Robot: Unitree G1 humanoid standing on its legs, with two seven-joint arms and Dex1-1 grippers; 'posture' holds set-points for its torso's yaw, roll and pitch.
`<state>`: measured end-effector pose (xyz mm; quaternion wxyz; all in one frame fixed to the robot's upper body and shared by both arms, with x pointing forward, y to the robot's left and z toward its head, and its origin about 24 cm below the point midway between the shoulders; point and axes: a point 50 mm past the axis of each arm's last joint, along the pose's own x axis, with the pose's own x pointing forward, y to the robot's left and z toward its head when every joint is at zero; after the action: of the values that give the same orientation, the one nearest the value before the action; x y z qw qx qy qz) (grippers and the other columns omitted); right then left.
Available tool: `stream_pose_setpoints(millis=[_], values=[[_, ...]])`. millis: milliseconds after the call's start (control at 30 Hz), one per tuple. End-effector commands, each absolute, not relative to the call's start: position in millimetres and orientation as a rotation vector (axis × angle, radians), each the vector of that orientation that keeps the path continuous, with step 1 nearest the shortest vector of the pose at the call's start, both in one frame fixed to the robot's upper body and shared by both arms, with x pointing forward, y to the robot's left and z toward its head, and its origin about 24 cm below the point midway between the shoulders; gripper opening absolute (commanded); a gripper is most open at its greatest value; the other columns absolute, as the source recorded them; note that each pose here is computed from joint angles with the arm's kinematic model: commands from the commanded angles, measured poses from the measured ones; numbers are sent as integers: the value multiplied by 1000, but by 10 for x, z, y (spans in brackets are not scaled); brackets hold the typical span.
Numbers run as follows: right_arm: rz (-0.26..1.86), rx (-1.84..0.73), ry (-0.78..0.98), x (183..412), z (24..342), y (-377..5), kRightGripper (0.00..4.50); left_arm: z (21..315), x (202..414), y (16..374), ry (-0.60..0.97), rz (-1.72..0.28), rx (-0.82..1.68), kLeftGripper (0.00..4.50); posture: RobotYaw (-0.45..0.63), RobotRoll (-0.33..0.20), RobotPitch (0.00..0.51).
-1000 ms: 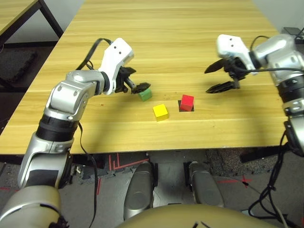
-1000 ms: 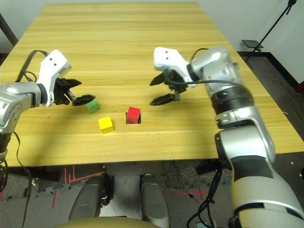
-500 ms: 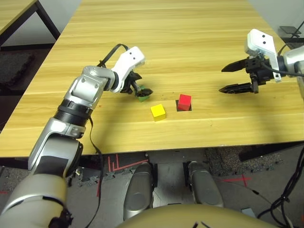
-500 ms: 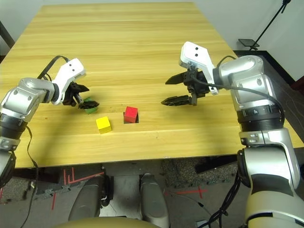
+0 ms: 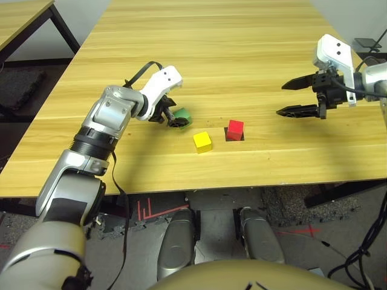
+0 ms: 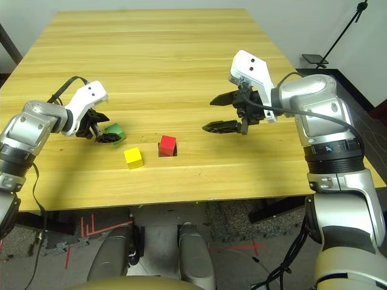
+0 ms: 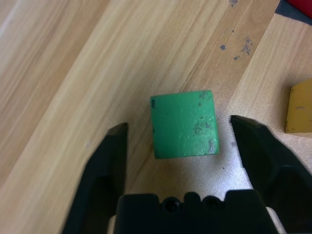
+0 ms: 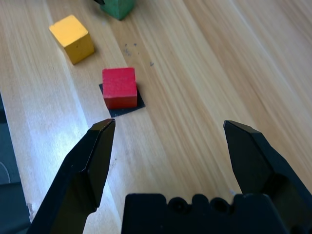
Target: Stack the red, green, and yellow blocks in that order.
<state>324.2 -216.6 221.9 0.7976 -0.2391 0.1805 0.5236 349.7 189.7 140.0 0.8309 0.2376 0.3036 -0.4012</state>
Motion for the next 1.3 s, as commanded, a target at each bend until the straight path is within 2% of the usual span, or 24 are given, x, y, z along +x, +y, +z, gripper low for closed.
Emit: stream_pose_setpoints(millis=[33,67,133,267,467,600,867,1300], values=[[1116,-508,364,3256,2263,-2165,4500,1320,3505,1885,658,-852,500,2798,25,-91,69],[1110,-504,364,3260,2261,-2176,4500,1324,3521,1863,648,-852,489,2439,24,-91,69],[1101,-503,365,3263,2248,-2203,4500,1350,3549,1822,634,-859,472,2024,21,-91,70],[1101,-489,348,3268,2217,-2269,4500,1552,3598,1688,579,-908,433,2031,20,-88,73],[1115,-366,258,3265,2117,-2423,4500,2015,3652,1404,469,-1041,489,2031,21,-69,81],[1132,-289,225,3220,1970,-2525,4500,2142,3603,1139,441,-1169,513,2031,9,-52,86],[1095,-194,198,3142,1768,-2625,4500,2042,3508,698,344,-1429,538,2031,-34,-34,88],[1047,-181,186,3052,1779,-2639,4500,1789,3567,634,379,-1530,681,2031,-86,-27,98]])
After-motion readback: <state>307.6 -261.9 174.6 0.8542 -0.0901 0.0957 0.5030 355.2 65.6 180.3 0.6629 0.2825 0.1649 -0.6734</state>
